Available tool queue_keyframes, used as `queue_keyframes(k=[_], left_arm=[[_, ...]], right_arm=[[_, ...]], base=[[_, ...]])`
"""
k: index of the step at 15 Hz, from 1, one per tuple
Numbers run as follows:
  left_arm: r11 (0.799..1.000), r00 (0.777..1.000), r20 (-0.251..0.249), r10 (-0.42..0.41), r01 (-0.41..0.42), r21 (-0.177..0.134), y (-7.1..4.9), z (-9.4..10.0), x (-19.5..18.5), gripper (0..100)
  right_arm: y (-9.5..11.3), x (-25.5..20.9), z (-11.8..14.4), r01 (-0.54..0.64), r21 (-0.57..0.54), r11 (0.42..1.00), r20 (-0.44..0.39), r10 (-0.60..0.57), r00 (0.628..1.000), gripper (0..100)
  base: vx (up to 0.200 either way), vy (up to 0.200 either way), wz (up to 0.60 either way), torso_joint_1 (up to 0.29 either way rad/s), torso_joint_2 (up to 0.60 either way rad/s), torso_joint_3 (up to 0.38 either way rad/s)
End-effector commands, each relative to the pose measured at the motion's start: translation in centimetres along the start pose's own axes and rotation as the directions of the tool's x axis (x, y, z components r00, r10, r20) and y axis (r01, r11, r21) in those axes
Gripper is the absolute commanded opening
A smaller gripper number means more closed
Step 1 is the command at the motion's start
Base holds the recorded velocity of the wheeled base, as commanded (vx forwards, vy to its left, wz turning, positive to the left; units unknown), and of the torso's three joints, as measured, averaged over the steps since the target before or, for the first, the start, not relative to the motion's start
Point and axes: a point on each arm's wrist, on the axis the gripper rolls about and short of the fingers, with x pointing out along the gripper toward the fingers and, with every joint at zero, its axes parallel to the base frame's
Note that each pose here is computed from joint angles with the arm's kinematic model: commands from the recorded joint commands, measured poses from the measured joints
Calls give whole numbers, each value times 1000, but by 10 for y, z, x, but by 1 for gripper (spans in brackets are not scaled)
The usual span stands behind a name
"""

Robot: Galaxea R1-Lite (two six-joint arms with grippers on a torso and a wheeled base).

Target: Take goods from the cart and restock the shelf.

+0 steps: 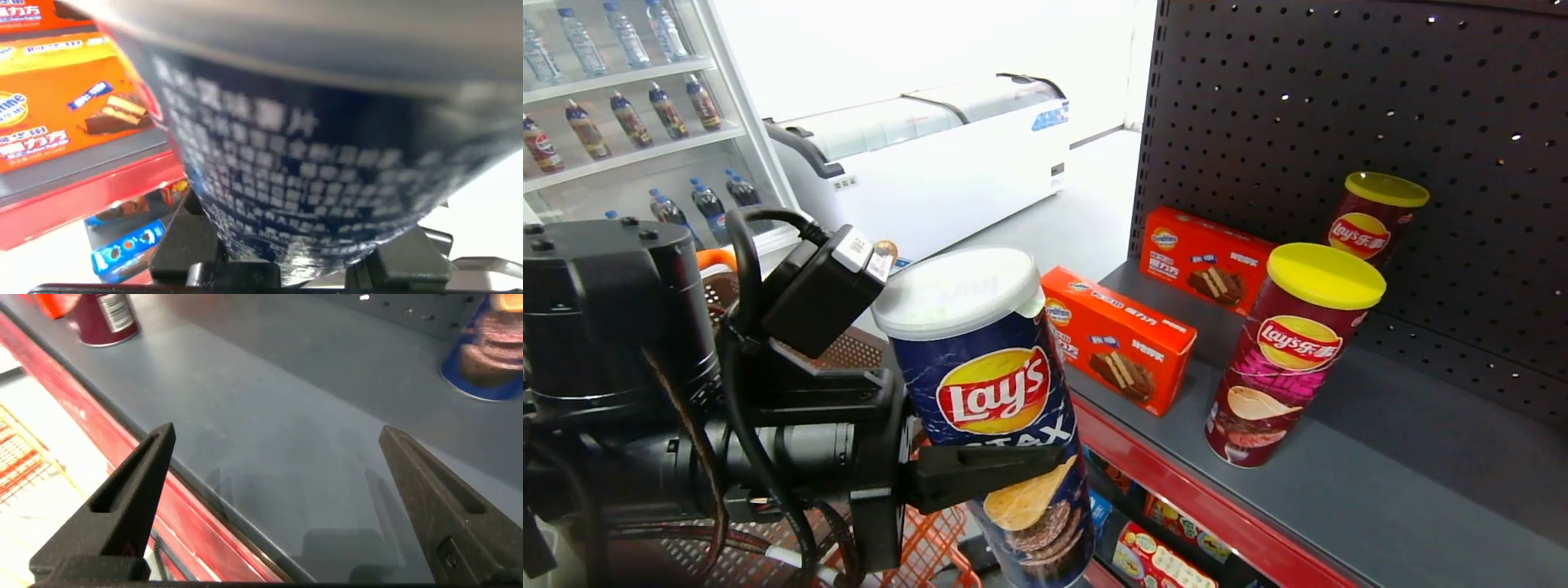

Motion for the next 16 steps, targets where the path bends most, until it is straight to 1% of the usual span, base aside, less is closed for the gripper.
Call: queue_keyframes(k=[1, 4, 7, 9, 14, 16], left_arm=[[1000, 1000, -3, 0, 0, -2, 1, -1, 1, 0], [1000, 1000, -1, -5, 5, 1, 0, 0, 1, 0], [998, 999, 12, -52, 52, 23, -10, 7, 8, 0], [997, 998, 20, -67, 67, 33, -13, 10, 11, 0], [997, 998, 20, -67, 67, 33, -12, 11, 11, 0], [997, 998, 16, -66, 65, 30, -12, 9, 12, 0]], right_arm=[[0, 0, 0, -1, -1, 1000, -1, 1, 1000, 100], [0, 0, 0, -1, -1, 1000, -1, 1, 1000, 100], [0, 0, 0, -1, -1, 1000, -1, 1, 1000, 100], [0, 0, 0, -1, -1, 1000, -1, 1, 1000, 100], [0, 0, 0, -1, -1, 1000, -1, 1, 1000, 100], [0, 0, 0, -1, -1, 1000, -1, 1, 1000, 100]], base=[[0, 0, -600, -12, 2, 7], [0, 0, -600, 6, 7, 1], [0, 0, -600, 1, 2, 4], [0, 0, -600, 2, 5, 5], [0, 0, -600, 1, 2, -1], [0, 0, 0, 0, 0, 0]])
